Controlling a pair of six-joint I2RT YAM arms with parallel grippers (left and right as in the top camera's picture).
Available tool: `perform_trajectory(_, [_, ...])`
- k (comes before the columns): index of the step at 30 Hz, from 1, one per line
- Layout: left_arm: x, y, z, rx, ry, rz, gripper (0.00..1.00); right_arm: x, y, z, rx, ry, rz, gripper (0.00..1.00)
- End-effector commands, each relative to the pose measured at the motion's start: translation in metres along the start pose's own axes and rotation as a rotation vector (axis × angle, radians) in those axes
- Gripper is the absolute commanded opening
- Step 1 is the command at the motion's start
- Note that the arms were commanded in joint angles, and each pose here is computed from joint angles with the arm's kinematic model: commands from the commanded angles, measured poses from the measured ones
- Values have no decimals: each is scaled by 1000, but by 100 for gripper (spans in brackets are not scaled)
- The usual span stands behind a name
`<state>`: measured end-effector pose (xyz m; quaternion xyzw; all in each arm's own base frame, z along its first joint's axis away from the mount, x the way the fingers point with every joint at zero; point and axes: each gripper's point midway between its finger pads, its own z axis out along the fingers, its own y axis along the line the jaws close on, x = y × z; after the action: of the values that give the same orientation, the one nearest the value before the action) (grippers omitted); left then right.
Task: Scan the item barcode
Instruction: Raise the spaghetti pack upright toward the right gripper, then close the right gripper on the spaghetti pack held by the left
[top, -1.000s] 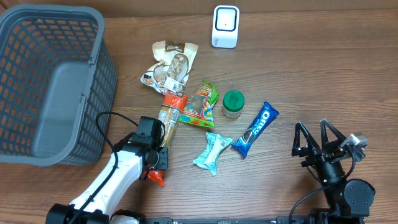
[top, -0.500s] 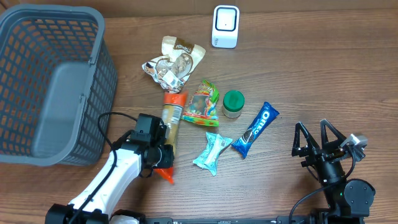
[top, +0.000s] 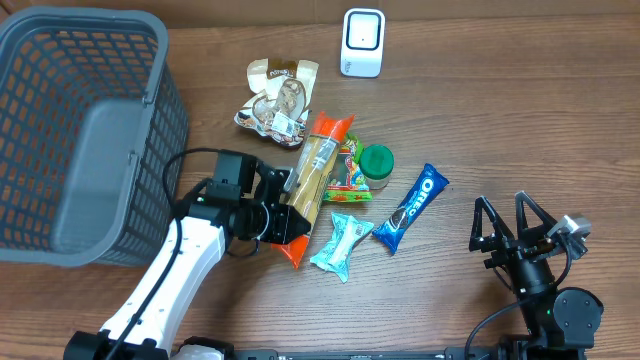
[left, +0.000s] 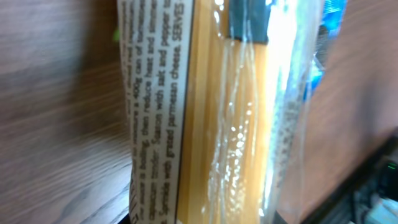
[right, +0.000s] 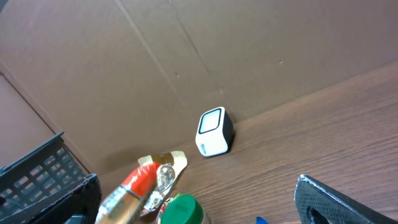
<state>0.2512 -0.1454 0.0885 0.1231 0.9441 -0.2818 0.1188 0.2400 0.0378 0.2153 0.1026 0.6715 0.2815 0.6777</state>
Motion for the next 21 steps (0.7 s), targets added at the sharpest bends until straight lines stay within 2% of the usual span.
perform_trajectory(1, [-31, -54, -31, 206, -120, 199, 11, -10, 8, -1, -19, -20, 0, 100])
perform_trajectory(6, [-37, -85, -48, 349, -164, 316, 10, -10, 13, -2, -44, -15, -3, 100])
perform_trajectory(10, [-44, -109, -61, 488, -218, 395, 10, -14, 36, -4, -163, -15, -29, 100])
perform_trajectory(13, [-52, -136, -81, 651, -297, 508, 10, -17, 54, -8, -255, -15, -52, 100])
perform_trajectory(15, [-56, -151, -96, 747, -342, 583, 10, -16, 58, -9, -280, 0, 8, 100])
perform_trajectory(17, [-59, -162, -108, 813, -371, 633, 10, -14, 60, -9, -289, 30, 142, 100])
perform_trajectory(21, [-63, -170, -118, 854, -402, 689, 9, -13, 82, -18, -405, 95, 273, 100])
